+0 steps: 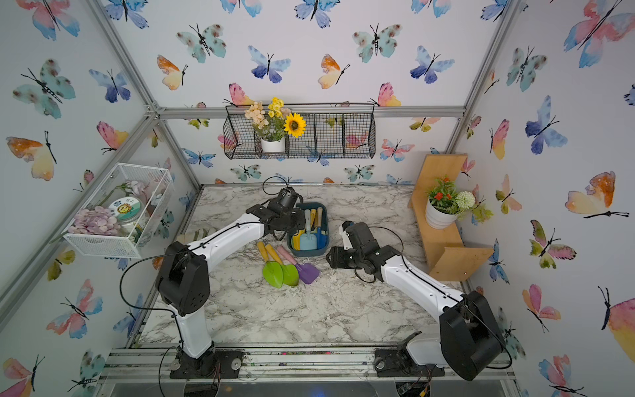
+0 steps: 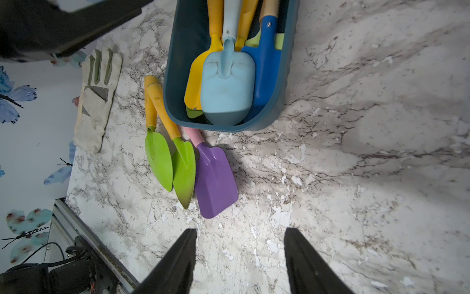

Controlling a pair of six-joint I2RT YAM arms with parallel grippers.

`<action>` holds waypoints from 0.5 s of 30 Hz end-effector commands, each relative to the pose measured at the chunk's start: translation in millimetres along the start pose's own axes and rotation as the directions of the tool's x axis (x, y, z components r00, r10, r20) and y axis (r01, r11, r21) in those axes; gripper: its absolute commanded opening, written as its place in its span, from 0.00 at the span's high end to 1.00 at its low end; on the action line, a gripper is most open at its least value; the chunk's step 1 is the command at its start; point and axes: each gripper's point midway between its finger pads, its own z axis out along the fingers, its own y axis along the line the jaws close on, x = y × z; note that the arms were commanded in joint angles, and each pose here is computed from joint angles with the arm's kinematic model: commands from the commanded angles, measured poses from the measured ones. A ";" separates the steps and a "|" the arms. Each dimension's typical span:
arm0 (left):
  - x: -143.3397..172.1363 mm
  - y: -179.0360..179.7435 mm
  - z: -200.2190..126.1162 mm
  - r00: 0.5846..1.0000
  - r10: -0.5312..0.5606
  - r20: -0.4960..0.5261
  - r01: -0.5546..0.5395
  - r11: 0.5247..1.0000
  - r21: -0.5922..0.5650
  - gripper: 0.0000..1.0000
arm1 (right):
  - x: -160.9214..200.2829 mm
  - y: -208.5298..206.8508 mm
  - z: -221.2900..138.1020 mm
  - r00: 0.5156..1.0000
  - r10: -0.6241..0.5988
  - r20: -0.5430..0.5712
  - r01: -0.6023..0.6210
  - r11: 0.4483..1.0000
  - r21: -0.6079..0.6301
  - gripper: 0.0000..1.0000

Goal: Put the shovel into the storage box
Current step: Place the shovel in the storage box.

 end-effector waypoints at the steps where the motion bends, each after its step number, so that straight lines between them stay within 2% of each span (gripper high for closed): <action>1: 15.6 1.9 -16.7 1.000 0.009 -0.018 -0.009 0.999 0.032 0.59 | -11.9 14.0 -0.6 0.999 -0.035 0.007 0.036 0.998 -0.053 0.40; 6: 35.3 18.4 -35.6 0.999 -0.022 -0.026 0.022 0.999 0.024 0.59 | -16.4 24.5 -0.1 0.998 -0.060 0.006 0.060 0.994 -0.096 0.40; 15: 70.0 67.4 -59.2 0.990 -0.141 -0.022 0.141 0.990 -0.012 0.58 | -17.3 44.5 9.6 0.995 -0.101 -0.016 0.097 0.983 -0.155 0.41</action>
